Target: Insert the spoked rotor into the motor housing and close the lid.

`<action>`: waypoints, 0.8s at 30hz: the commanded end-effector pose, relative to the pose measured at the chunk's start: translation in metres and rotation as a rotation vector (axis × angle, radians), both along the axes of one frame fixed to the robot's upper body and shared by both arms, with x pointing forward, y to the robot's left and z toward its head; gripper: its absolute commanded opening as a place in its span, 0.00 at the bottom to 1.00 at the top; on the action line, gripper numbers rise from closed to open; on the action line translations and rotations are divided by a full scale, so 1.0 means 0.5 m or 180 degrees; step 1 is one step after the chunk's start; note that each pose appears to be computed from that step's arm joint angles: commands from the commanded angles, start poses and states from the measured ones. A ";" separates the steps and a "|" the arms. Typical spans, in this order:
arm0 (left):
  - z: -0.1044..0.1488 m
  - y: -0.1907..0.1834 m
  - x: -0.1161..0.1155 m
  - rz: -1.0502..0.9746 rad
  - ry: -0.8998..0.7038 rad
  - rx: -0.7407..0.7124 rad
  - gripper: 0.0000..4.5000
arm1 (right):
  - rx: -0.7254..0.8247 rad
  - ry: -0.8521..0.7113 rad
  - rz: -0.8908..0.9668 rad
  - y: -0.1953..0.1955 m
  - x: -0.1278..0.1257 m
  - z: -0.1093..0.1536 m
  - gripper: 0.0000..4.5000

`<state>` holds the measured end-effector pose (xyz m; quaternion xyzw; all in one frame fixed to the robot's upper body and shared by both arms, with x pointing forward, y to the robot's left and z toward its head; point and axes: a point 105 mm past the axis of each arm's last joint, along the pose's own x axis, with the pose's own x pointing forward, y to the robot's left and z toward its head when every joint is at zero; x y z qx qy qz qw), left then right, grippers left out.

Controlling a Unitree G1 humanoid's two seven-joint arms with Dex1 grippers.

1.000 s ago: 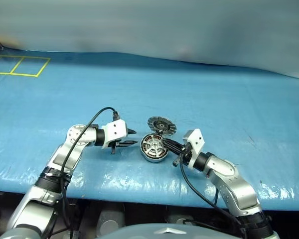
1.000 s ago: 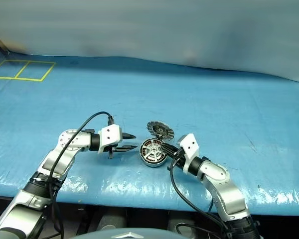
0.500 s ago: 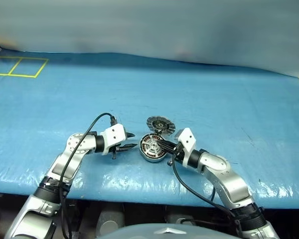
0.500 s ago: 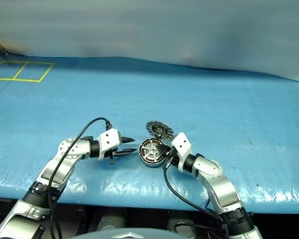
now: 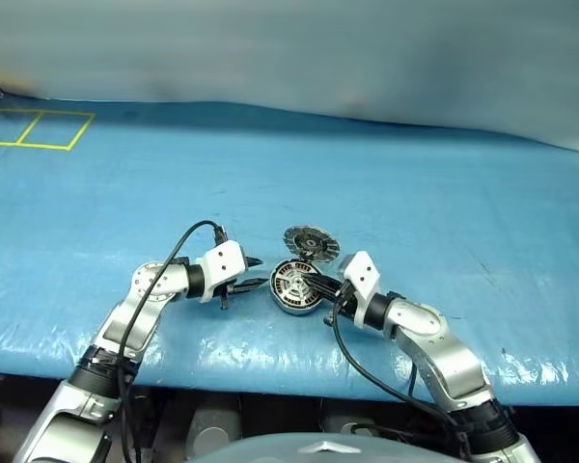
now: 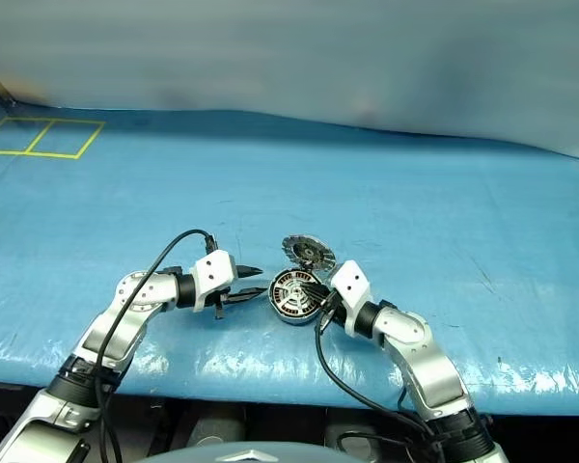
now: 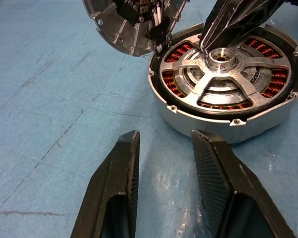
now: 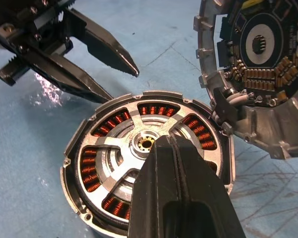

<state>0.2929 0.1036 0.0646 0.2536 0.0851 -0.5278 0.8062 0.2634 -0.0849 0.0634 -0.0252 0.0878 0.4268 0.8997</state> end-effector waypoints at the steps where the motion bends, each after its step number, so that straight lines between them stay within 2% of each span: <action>1: 0.017 0.000 0.000 0.0054 -0.0104 -0.0109 0.38 | -0.0077 -0.0228 -0.0147 -0.036 0.000 0.043 0.00; 5: 0.012 0.010 -0.001 0.0138 -0.0087 -0.0132 0.38 | -0.0422 -0.0218 -0.0361 -0.093 -0.009 0.042 0.00; 9: 0.009 0.017 -0.001 0.0197 -0.0079 -0.0135 0.38 | -0.0695 -0.0239 -0.0661 -0.137 0.006 0.043 0.00; 11: 0.009 0.018 0.000 0.0209 -0.0081 -0.0137 0.38 | -0.0855 -0.0307 -0.0842 -0.150 0.024 0.042 0.00; 15: 0.009 0.017 0.001 0.0231 -0.0095 -0.0147 0.38 | -0.0780 -0.0566 -0.1373 -0.144 0.086 0.068 0.00; 20: 0.011 0.017 0.000 0.0272 -0.0122 -0.0164 0.38 | -0.0311 -0.0740 -0.1187 -0.066 0.140 0.121 0.00; 24: 0.011 0.030 -0.001 0.0355 -0.0135 -0.0150 0.38 | -0.0052 -0.0583 -0.0548 -0.015 0.123 0.134 0.00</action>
